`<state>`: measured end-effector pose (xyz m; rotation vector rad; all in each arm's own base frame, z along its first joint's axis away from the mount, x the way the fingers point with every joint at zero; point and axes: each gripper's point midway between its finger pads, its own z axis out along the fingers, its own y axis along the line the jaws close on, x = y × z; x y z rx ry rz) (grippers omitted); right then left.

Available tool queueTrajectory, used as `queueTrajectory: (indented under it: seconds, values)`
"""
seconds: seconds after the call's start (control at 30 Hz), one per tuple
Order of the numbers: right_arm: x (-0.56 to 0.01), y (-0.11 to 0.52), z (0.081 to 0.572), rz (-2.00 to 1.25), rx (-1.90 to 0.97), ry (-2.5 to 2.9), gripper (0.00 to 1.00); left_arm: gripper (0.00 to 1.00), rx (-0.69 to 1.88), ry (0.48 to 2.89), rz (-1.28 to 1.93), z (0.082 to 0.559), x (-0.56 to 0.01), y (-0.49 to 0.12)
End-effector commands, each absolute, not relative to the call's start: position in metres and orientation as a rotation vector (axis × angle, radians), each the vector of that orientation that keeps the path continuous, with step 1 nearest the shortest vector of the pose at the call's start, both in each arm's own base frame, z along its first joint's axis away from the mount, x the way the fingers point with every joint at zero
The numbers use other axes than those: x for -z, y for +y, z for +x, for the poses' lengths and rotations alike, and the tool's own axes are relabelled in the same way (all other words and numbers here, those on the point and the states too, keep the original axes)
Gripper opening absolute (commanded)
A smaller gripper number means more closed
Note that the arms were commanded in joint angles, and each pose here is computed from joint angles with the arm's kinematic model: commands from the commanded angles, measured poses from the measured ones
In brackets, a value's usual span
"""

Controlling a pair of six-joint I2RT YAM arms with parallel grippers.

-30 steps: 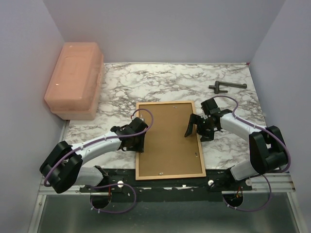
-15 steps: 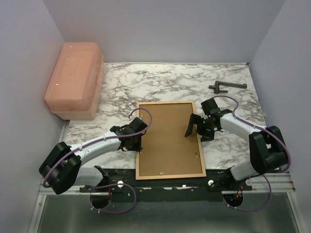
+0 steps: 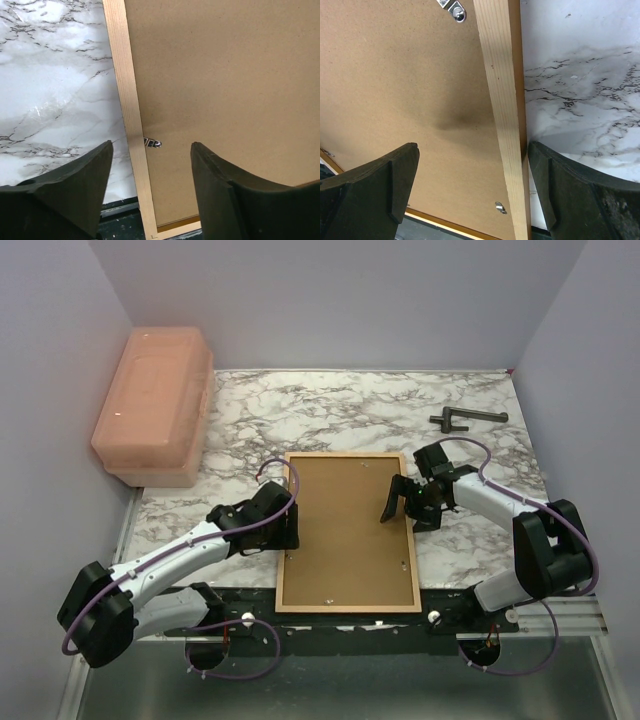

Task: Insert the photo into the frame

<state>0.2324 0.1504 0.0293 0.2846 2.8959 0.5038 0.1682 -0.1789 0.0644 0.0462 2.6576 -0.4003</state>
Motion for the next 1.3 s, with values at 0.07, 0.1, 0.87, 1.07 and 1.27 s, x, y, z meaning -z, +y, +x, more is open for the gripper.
queueTrajectory:
  seconds: [0.07,0.1,0.87,1.07,1.27]
  values:
    - [-0.020,0.144,0.216,0.308,-0.449,2.945,1.00,0.70,0.450,2.683,-0.005,0.161,-0.067,-0.180]
    - [-0.020,0.147,0.216,0.302,-0.455,2.946,1.00,0.71,0.452,2.685,-0.010,0.160,-0.066,-0.179]
    - [-0.023,0.187,0.212,0.214,-0.455,2.980,1.00,0.80,0.544,2.768,-0.248,0.167,-0.030,-0.157]
    - [-0.021,0.201,0.215,0.226,-0.568,2.959,1.00,0.80,0.615,2.745,-0.214,0.190,-0.044,-0.177]
    - [-0.034,0.232,0.264,0.177,-0.626,2.912,1.00,0.80,0.610,2.731,-0.198,0.219,-0.057,-0.190]
